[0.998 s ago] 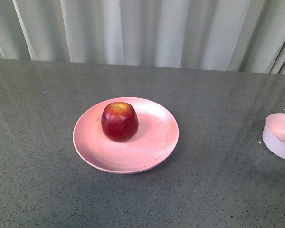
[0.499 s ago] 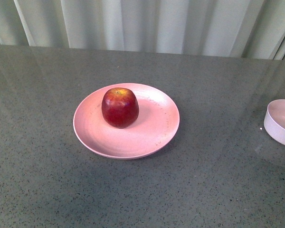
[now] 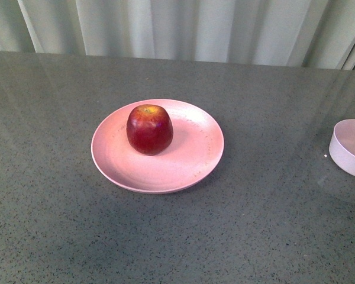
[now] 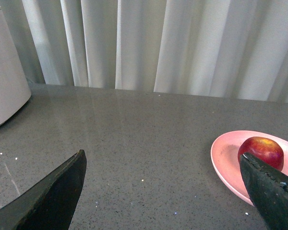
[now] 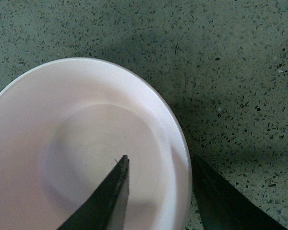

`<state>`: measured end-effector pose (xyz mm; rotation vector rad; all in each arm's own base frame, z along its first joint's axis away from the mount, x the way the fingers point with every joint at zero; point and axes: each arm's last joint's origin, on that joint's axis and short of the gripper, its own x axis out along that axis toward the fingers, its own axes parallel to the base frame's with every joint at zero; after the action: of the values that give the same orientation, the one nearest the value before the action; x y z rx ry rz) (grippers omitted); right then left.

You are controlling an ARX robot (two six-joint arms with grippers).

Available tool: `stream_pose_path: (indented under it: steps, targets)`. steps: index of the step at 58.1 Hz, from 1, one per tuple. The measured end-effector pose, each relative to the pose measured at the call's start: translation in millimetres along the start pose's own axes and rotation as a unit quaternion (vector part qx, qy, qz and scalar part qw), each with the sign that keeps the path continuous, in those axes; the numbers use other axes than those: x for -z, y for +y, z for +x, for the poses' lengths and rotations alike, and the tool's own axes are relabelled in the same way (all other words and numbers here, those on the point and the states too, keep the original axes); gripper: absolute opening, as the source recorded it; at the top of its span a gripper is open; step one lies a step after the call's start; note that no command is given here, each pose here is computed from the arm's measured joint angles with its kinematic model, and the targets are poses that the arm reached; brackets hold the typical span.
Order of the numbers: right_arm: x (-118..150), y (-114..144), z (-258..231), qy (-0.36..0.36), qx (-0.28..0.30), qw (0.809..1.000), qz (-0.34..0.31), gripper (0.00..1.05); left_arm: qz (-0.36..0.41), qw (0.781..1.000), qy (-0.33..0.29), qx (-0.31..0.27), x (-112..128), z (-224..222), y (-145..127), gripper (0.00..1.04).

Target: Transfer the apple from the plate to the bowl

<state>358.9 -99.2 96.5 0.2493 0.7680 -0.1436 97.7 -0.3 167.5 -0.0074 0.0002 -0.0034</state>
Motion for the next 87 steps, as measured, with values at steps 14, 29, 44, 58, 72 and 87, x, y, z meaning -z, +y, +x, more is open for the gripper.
stream_pose_path:
  steps: [14,29,44,58,72,87]
  targets:
    - [6,-1,-4,0.008,-0.015,1.000,0.016,0.03,0.000,1.000,0.000,0.000,0,0,0,0.96]
    - [-1,25,-15,0.000,-0.050,0.998,0.026,0.02,0.000,1.000,0.000,0.000,0,0,0,0.96]
    - [8,71,-12,0.011,-0.078,0.997,0.006,0.02,0.000,1.000,0.000,0.000,0,0,0,0.96]
    - [26,94,4,0.043,-0.083,0.996,-0.005,0.02,0.000,1.000,0.000,0.000,0,0,0,0.96]
    - [23,106,8,0.041,-0.086,0.995,-0.007,0.02,0.000,1.000,0.000,0.000,0,0,0,0.96]
    - [23,113,10,0.042,-0.093,0.995,-0.012,0.02,0.000,1.000,0.000,0.000,0,0,0,0.96]
